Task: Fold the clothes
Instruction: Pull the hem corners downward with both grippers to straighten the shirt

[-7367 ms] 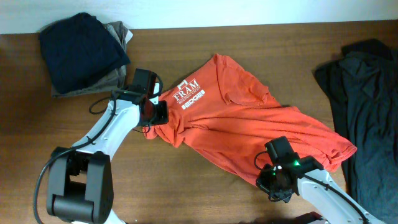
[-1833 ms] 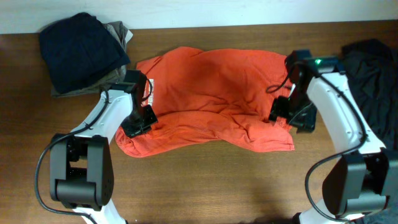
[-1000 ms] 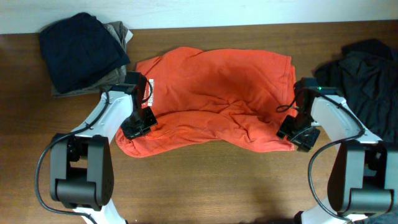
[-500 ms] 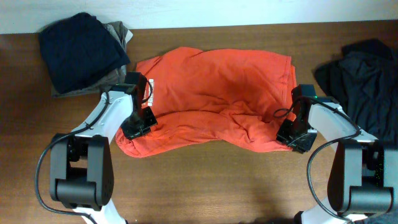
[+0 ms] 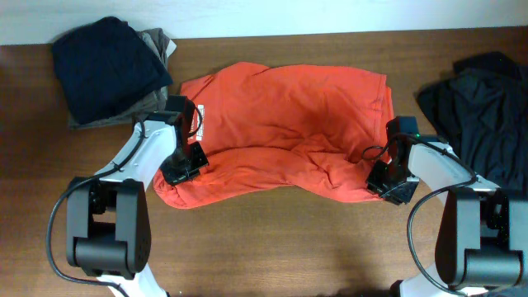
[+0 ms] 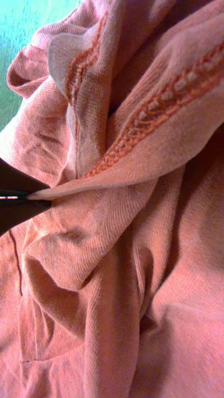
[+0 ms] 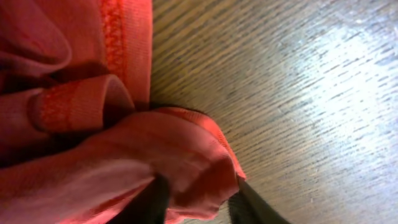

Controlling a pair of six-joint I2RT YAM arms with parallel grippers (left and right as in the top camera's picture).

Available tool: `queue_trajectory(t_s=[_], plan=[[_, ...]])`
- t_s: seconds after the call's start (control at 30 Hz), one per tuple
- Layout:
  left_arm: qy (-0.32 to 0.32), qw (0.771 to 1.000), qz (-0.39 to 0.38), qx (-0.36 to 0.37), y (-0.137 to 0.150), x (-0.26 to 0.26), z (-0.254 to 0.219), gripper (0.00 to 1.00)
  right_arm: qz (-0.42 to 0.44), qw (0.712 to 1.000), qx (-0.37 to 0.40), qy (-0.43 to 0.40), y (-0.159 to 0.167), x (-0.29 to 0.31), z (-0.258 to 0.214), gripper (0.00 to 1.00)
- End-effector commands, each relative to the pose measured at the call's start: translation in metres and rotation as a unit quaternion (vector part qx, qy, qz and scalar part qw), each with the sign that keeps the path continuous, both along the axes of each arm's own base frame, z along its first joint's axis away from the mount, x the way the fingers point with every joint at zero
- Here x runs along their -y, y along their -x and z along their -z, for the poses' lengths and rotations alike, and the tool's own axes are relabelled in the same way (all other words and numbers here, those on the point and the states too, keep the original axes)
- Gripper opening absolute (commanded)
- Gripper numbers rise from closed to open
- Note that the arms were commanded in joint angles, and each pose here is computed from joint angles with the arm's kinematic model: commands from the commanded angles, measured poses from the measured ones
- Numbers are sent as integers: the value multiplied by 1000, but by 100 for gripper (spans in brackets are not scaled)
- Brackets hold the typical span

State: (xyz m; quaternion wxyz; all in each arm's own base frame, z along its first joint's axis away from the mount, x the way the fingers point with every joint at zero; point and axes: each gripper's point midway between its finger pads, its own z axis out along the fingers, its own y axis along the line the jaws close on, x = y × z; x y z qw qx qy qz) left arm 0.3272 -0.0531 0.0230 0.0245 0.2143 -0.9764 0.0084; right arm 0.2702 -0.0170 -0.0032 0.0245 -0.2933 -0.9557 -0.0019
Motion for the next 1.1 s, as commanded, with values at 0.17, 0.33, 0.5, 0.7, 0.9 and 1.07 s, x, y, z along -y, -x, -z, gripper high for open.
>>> queue_trajectory(t_s=[0.17,0.33,0.5,0.7,0.9,1.07], plan=[[-6,999,37,-20,10,-4,-10,1,25,1000,-4,18,11,6,-13,4],[-7,999,37,-4,17,-6,-36,1,43,999,12,31,18,9,-43,4],[-14,999,41,8,34,-9,-69,1,44,998,44,32,29,8,-76,4],[-22,998,51,12,60,-10,-99,1,46,996,71,41,46,10,-105,4],[-24,998,57,32,88,-8,-131,1,47,995,82,43,61,9,-125,4],[-21,996,67,50,114,-2,-154,1,46,995,70,44,75,9,-136,4]])
